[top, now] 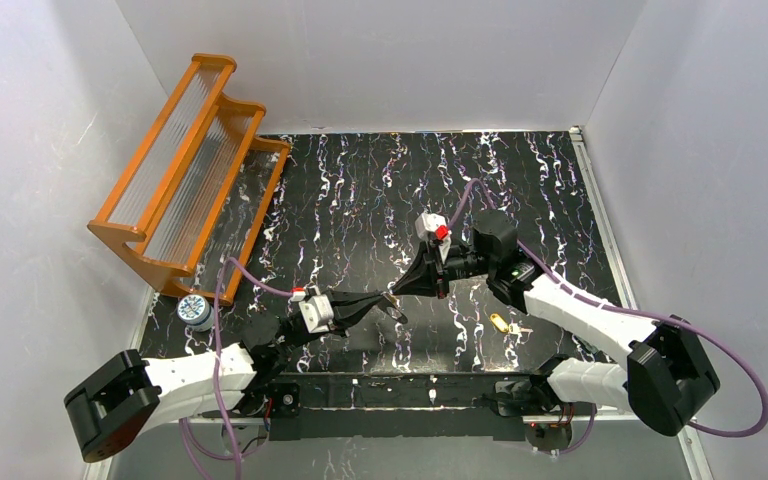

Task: Put the keys on the keyring
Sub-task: Adjust the key on the keyring.

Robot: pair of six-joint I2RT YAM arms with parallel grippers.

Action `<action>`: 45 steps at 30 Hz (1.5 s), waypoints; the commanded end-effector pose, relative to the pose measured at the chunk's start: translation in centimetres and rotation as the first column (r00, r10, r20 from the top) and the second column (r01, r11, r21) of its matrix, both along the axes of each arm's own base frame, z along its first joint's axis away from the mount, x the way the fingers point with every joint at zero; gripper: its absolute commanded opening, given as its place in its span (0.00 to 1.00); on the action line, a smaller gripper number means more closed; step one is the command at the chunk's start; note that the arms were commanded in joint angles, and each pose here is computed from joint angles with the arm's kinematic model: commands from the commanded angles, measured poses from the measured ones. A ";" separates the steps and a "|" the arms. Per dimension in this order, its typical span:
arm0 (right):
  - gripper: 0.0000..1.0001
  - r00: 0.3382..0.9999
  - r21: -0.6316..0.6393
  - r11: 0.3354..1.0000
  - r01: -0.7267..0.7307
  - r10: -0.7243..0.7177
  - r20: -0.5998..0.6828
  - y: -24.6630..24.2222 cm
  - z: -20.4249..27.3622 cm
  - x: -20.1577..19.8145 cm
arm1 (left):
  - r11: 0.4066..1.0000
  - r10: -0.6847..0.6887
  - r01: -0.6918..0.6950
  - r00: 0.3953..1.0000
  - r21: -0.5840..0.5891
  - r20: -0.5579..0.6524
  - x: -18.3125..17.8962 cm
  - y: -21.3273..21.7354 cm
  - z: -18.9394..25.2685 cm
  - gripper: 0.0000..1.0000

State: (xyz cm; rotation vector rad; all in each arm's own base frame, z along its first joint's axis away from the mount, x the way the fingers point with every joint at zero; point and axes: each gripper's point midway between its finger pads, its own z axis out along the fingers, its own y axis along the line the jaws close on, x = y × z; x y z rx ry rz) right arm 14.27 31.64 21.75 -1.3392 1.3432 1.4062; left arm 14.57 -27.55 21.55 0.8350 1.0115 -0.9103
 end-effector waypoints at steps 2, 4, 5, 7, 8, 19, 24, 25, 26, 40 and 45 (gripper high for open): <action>0.01 0.998 0.030 0.999 -0.022 0.020 0.051 0.2 1.8 0.2 | 0.998 -0.007 0.010 0.999 -0.065 0.049 -0.4 0.2 2.2 0.00; 0.01 0.999 0.023 1.000 -0.012 0.011 0.049 0.2 1.4 0.3 | 0.998 -0.007 0.010 0.999 -0.067 0.049 -0.4 0.2 2.2 0.00; 0.01 0.999 0.016 1.000 0.000 -0.001 0.045 0.2 1.2 0.4 | 0.998 -0.006 0.010 0.999 -0.068 0.050 -0.4 0.3 2.3 0.00; 0.01 0.999 -0.006 1.000 0.025 -0.025 0.031 0.2 0.6 0.9 | 0.997 -0.008 0.012 0.998 -0.071 0.056 -0.5 0.3 2.4 0.00; 0.01 0.999 -0.018 0.999 0.038 -0.038 0.025 0.2 0.3 1.1 | 0.997 -0.011 0.016 0.998 -0.072 0.060 -0.6 0.3 2.5 0.00; 0.06 0.999 -0.062 0.997 0.044 -0.042 0.026 0.2 -0.9 1.4 | 0.997 -0.053 0.057 0.996 -0.055 0.071 -0.9 -0.5 2.6 0.00; 0.43 0.981 0.045 0.997 0.069 -0.076 0.176 -0.8 1.3 0.8 | 0.997 -0.058 0.060 0.996 -0.043 0.064 -0.9 -0.7 2.2 0.00; 0.45 0.975 0.065 0.995 0.074 -0.086 0.206 -1.1 1.8 0.7 | 0.997 -0.059 0.062 0.996 -0.043 0.063 -0.9 -0.7 2.2 0.00; 0.45 0.969 0.083 0.994 0.072 -0.090 0.231 -1.3 2.2 0.5 | 0.997 -0.058 0.061 0.996 -0.044 0.063 -0.9 -0.7 2.2 0.00; 0.48 0.972 0.116 0.989 -0.097 0.069 0.226 0.1 2.4 -2.0 | 0.996 -0.071 0.074 0.996 -0.047 0.060 -1.1 -0.8 2.4 0.00; 0.35 0.974 0.108 0.988 -0.110 0.086 0.210 0.5 2.1 -2.0 | 0.996 -0.070 0.073 0.996 -0.048 0.057 -1.1 -0.8 2.4 0.00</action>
